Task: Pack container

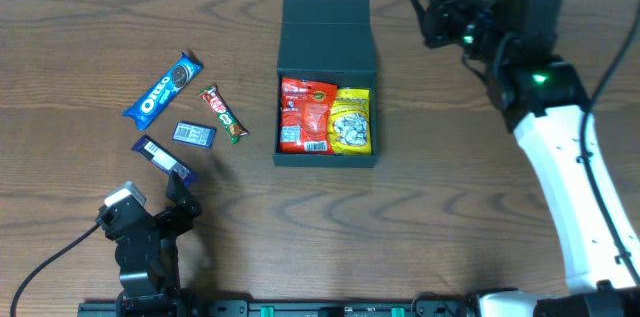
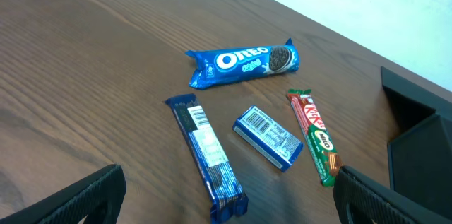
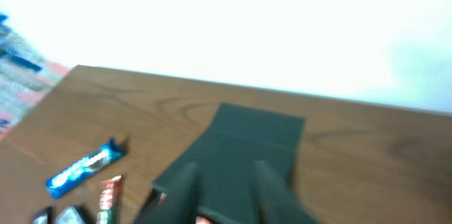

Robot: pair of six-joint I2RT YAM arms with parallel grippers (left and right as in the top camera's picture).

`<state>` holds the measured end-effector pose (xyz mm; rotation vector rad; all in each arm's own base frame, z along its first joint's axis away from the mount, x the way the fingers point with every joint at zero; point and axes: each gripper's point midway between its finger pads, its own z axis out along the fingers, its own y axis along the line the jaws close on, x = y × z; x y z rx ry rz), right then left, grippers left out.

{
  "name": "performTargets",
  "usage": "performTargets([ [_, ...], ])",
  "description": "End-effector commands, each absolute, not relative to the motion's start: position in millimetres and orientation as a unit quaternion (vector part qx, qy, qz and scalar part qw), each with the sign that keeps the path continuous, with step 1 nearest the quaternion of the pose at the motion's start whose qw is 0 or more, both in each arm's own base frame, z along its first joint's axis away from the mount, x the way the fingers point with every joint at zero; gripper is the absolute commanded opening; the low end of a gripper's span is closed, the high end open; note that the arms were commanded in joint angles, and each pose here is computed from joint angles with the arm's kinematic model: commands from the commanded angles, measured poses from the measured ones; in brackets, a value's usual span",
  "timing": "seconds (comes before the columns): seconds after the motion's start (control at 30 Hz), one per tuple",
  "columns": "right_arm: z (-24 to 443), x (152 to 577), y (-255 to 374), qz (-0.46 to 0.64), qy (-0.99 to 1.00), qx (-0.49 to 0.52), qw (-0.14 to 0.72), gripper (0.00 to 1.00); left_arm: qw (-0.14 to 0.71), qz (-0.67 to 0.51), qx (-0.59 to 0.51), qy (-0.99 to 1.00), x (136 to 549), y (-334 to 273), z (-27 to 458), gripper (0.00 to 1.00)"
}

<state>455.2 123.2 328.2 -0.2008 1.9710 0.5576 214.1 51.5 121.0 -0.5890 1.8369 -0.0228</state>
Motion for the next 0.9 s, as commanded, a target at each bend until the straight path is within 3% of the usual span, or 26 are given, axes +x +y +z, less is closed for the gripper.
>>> performTargets([
  [0.0,316,457,115,0.233,0.824,-0.106,0.505,0.45,0.562,0.004,-0.249,0.789,213,54,112,0.95],
  [0.07,316,454,116,0.246,0.822,-0.118,0.5,0.84,0.562,0.004,-0.249,0.788,213,54,112,0.95],
  [0.1,316,454,116,0.249,0.822,-0.118,0.499,0.99,0.562,0.004,-0.249,0.788,213,54,112,0.95],
  [0.5,316,454,116,0.248,0.821,-0.118,0.5,0.99,0.563,0.003,-0.251,0.787,213,55,112,0.95],
  [0.73,316,454,116,0.248,0.821,-0.118,0.5,0.99,0.495,-0.266,-0.314,0.765,220,-11,112,0.95],
  [0.87,317,455,116,0.248,0.82,-0.119,0.503,0.99,0.497,-0.299,-0.352,0.735,224,-10,122,0.95],
])
